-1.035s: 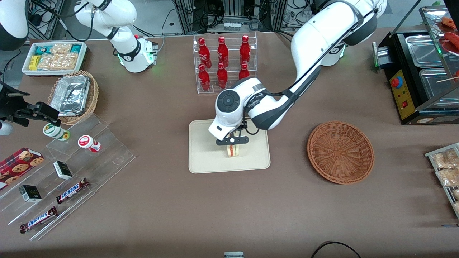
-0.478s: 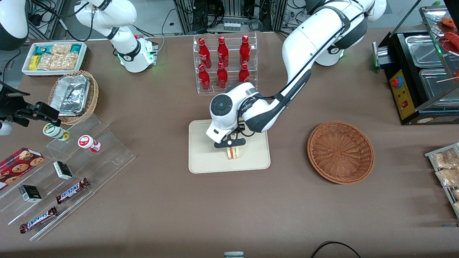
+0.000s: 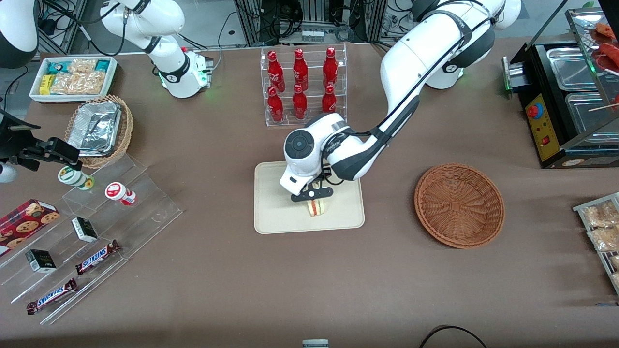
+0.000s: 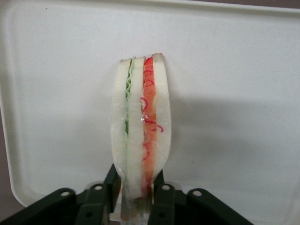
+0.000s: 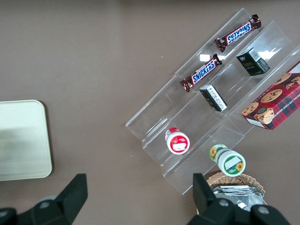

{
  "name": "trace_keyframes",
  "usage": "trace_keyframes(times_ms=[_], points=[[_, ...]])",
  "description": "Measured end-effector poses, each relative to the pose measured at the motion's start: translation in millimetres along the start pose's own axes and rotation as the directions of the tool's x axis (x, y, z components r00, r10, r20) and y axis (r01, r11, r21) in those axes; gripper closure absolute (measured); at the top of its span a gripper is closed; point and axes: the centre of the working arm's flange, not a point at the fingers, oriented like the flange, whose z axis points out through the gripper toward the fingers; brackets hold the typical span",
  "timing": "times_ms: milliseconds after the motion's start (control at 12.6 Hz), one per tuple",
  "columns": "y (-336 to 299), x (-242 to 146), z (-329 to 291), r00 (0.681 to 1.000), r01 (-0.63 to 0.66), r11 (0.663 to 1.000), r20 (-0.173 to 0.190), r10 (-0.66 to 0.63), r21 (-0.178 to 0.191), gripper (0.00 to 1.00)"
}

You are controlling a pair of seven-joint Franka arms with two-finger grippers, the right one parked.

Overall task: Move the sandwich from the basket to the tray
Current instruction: 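Lower the sandwich onto the tray and open the left gripper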

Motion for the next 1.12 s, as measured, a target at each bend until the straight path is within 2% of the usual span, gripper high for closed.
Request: trace_keyframes(times_ms=[319,478,717,876,1035,1115], points=[[-2,12,-21,1.0,0.018,0.999,-0.023,-0.018,-0.027,0.15],[-8,20,-56,0.998,0.031,0.998,-0.053,-0.034,-0.048,0.0],[-32,26,-115,0.997,-0.006,1.0,-0.072,0.004,-0.026,0.0],[-58,29,-147,0.996,-0.051,0.998,-0.073,0.053,0.024,0.0],[-90,39,-162,0.997,-0.038,0.996,-0.061,0.043,0.081,0.0],[-109,50,-166,0.997,-0.032,0.995,-0.06,0.038,0.092,0.0]])
